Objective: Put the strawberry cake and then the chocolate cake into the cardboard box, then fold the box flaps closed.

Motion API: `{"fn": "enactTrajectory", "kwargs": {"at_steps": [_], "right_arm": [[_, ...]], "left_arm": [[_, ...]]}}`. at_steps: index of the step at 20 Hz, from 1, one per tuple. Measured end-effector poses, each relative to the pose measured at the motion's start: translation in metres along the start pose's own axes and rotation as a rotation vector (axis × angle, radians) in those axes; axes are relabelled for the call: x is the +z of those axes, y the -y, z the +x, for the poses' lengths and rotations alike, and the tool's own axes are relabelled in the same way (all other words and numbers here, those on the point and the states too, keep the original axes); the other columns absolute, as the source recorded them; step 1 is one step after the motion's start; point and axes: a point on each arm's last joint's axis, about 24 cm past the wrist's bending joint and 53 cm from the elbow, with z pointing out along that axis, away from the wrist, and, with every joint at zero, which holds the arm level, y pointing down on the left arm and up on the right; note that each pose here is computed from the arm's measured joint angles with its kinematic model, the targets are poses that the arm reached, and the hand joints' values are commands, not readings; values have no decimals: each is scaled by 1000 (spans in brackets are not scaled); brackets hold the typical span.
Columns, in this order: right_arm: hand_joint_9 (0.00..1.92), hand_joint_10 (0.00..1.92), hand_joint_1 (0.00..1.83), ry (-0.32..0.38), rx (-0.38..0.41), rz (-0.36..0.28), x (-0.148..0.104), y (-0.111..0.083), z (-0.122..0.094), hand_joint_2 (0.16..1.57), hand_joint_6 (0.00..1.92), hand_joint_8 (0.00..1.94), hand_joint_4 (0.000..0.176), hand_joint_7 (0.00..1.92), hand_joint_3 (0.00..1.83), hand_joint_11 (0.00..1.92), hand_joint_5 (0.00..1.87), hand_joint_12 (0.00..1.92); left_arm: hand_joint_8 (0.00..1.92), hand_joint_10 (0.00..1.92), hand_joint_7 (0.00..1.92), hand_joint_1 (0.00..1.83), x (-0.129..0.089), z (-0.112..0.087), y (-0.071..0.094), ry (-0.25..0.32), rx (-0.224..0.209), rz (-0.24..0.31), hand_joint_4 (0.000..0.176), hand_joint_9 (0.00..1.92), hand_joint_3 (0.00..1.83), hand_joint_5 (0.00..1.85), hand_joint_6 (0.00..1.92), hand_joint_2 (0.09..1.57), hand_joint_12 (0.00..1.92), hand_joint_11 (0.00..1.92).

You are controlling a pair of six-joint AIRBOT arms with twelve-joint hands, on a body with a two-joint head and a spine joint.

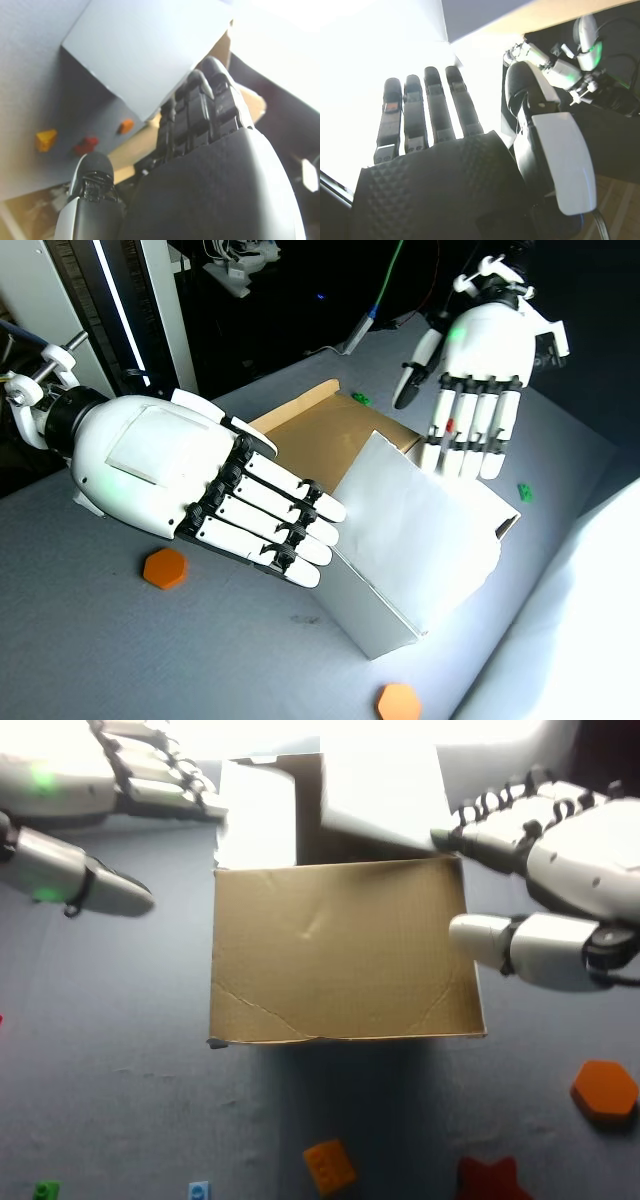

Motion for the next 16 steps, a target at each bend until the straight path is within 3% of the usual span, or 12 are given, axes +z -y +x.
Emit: {"fn": "enactTrajectory", "kwargs": {"at_steps": [4,7,11,16], "right_arm": [[144,12,0,3,-1,5,0,2,2,1356,6,4,0,218,0,0,185,463],[134,5,0,-1,-10,8,-1,4,5,1358,3,2,0,174,0,0,191,462],[116,8,0,-9,-31,6,-1,3,7,1364,2,5,0,156,2,0,188,382],[131,9,0,-11,-37,-1,0,0,3,1354,1,5,0,201,0,0,177,447]], "left_arm": [[7,7,189,0,-19,-2,-47,4,4,-112,0,190,2,188,5,1264,629,0],[7,8,196,0,-26,8,-59,-30,22,-136,0,199,1,180,4,1262,610,0],[3,1,194,0,-28,50,-36,-151,29,-49,0,186,1,173,0,1265,579,0],[0,1,196,0,-29,84,-4,-234,3,48,0,182,0,184,1,1259,587,0]]}}
